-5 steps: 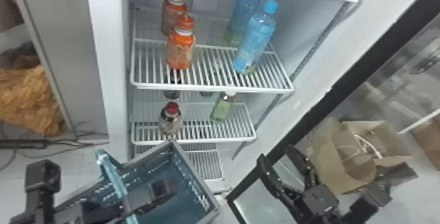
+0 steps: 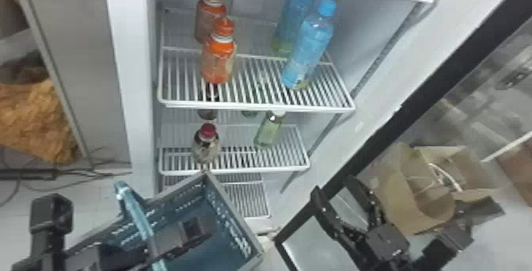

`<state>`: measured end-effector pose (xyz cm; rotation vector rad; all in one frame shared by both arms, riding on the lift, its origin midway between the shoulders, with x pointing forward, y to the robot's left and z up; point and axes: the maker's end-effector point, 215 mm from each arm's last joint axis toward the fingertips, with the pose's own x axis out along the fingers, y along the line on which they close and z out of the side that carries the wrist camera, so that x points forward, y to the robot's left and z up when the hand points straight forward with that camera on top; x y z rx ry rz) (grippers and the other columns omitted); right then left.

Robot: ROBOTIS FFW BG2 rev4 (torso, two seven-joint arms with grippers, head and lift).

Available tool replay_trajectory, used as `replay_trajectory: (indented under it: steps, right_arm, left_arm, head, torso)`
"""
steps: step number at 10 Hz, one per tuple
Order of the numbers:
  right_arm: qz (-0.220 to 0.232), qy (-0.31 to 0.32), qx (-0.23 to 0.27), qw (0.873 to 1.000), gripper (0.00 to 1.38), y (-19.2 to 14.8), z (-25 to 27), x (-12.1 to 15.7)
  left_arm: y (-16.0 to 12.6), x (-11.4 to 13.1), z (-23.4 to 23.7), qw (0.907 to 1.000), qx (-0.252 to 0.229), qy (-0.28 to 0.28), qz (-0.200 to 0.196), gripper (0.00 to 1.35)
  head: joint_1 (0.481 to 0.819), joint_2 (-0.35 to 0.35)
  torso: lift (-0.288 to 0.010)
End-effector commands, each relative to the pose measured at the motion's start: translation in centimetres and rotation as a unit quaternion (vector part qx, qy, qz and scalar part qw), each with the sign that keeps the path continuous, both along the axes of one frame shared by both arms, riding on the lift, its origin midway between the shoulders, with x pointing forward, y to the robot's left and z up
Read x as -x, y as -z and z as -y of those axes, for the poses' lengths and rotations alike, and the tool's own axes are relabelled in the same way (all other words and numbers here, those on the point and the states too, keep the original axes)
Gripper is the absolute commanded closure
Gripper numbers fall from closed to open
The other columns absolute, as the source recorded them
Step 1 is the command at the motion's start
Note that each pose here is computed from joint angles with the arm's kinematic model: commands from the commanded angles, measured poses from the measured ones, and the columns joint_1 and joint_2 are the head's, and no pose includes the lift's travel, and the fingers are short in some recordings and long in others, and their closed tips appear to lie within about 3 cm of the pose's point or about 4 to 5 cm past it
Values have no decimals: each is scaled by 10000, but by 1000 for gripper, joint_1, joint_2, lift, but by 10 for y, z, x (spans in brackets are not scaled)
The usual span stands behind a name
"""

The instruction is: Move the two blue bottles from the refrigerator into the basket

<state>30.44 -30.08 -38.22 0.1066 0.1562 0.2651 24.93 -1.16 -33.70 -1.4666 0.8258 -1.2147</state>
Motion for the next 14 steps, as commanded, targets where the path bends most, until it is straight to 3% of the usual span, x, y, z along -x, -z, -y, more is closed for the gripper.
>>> replay_trajectory:
  steps: [1,7,14]
  right_arm:
    - [2,-13,-1,10000,282,0,-1,0]
    - [222,-64,-33,9997,282,-15,-5,-28]
    - [615,31,-264,9978,277,-44,-1,-93]
  left_arm:
    - [0,0,0,10000,-2,1,0,1202]
    - [1,0,-1,10000,-8,-7,-16,1202]
    - [3,0,-1,10000,-69,34,-5,1202]
  head:
    - [695,-350]
    - [695,-350]
    - [695,-350]
  torso:
    - [-10]
    - [-10]
    - [-10]
